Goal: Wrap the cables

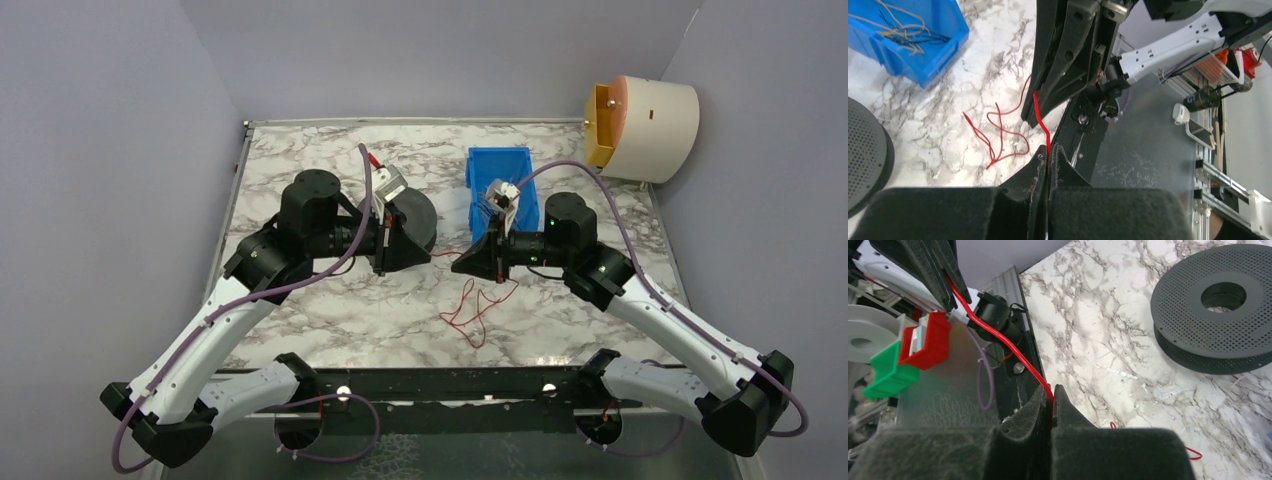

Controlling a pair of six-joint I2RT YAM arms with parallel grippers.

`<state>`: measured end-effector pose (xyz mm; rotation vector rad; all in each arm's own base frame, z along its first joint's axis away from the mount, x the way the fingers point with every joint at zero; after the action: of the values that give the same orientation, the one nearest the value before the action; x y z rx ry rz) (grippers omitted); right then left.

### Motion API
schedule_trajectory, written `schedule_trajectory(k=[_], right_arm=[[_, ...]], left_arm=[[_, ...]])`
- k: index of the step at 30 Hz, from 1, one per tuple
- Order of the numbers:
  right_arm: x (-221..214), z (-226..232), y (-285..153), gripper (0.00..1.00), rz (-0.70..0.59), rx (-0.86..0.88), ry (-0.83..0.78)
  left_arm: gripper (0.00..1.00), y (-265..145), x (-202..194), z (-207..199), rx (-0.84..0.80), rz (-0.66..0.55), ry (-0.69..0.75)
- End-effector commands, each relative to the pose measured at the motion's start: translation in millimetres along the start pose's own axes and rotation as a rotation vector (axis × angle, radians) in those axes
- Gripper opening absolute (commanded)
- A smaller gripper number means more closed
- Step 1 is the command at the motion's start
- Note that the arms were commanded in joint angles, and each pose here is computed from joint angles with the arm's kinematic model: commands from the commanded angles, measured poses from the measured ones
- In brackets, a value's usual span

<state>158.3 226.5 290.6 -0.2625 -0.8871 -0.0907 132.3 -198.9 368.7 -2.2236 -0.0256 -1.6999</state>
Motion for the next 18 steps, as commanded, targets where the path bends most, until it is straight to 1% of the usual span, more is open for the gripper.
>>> schedule_trajectory(k=[1,4,5,8,11,14,17,18], right_arm=[[-1.5,-8.1,-7.2,0.01,0.019,-0.109,-0.056],[-8.4,-8.2,-8.7,0.02,0.054,-0.086,-0.07],[-11.2,-8.4,-9.0,0.06,0.067,-0.077,-0.07],[-20.5,-10.7,-9.3,0.22,0.094,-0.064,-0.066],[-29.3,-11.6,-9.7,0.29,0.119,-0.036,-0.057],[-37.5,-13.5,-8.5,0.32,0.135,-0.011,-0.043],[-41.9,-15.5,-5.7,0.31,0.143,0.006,-0.027],[-41.7,-15.3,-4.7,0.29,0.144,0.012,-0.025]], left_arm=[[0.0,-7.3,-11.7,-10.3,-0.07,0.056,0.002],[0.0,-11.1,-10.5,-10.9,-0.048,0.06,0.003],[0.0,-12.7,-8.8,-11.5,-0.041,0.057,0.006],[0.0,-14.5,-4.6,-12.5,-0.032,0.048,0.006],[0.0,-15.6,-2.1,-14.0,-0.032,0.042,-0.003],[0.0,-16.6,0.0,-15.2,-0.034,0.036,-0.005],[0.0,-16.1,1.8,-16.4,-0.05,0.036,-0.007],[0.0,-15.9,2.1,-16.4,-0.05,0.036,-0.009]])
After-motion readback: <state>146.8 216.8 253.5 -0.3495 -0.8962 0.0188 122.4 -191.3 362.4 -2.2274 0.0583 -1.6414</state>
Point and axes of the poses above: each gripper's point midway between its finger pads, its own y axis out along the fingers, its own z axis along the line the jaws close on, x = y × z, the point moved 7 cm from there along -y, back along the fingers, and after that the axes turned 14 degrees about y, right-handed, at the moved point
